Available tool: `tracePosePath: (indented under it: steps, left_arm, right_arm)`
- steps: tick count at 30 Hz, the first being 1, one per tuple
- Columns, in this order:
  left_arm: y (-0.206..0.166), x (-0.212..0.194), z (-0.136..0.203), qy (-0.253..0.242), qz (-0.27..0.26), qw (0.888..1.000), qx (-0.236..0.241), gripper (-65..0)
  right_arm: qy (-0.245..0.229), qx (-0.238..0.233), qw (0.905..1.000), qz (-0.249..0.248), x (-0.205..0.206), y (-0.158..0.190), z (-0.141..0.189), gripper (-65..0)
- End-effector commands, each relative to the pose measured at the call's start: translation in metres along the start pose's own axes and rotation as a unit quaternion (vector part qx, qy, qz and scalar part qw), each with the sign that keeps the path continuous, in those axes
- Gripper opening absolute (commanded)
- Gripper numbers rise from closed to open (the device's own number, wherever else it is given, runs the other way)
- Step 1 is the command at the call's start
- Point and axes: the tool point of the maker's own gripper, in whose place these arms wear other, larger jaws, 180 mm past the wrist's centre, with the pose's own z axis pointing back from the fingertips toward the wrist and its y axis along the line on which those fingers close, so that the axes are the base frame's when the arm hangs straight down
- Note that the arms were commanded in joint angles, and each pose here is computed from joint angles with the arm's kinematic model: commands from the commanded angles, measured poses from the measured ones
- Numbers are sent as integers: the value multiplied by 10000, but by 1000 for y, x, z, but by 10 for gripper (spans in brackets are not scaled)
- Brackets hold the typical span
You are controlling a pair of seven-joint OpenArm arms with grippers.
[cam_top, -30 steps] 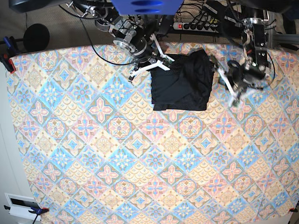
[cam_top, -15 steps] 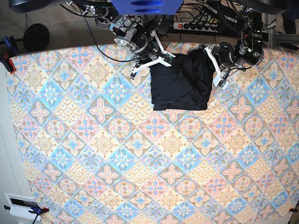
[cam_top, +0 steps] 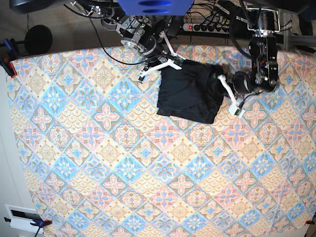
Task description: Layout the t-shirt on the table in an organized manner, then fold the t-shirt properly
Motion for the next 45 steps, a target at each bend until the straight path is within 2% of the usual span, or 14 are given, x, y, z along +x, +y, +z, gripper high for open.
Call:
tracePosePath:
  steps: [1, 7, 10, 14, 22, 29, 35, 40, 45]
  left_arm:
    - [13, 8, 2, -65, 44, 9998, 208, -650]
    - [42, 36, -7, -395, 362, 9969, 585, -650]
    - [49, 47, -14, -421, 524, 9962, 554, -650]
    - [39, 66, -32, -532, 792, 9950, 301, -650]
    - [-6, 101, -66, -782, 1143, 9903, -133, -650]
    - [-64, 133, -83, -740, 507, 9957, -220, -650]
    - [-107, 143, -92, -734, 255, 9961, -421, -650]
    - [-107, 152, -82, -947, 319, 9935, -546, -647]
    - [-84, 173, -30, -1771, 325, 9811, -707, -591]
  right_arm:
    - [-217, -85, 9997, -10, 12, -5, 4, -650]
    - [-377, 123, 9990, 209, 24, 14, 6, -650]
    - [-412, 260, 9983, 327, 27, 27, 6, -650]
    - [-461, 280, 9979, 353, 30, 29, 7, -650]
    - [-909, 264, 9950, 312, 45, 27, 9, -650]
    - [-1009, 241, 9941, 302, 48, 26, 9, -650]
    - [-979, 182, 9947, 251, 46, 20, 8, -650]
    - [-786, -228, 9966, -90, 31, -17, 5, -650]
    - [-590, -567, 9959, -391, 13, -47, 5, -650]
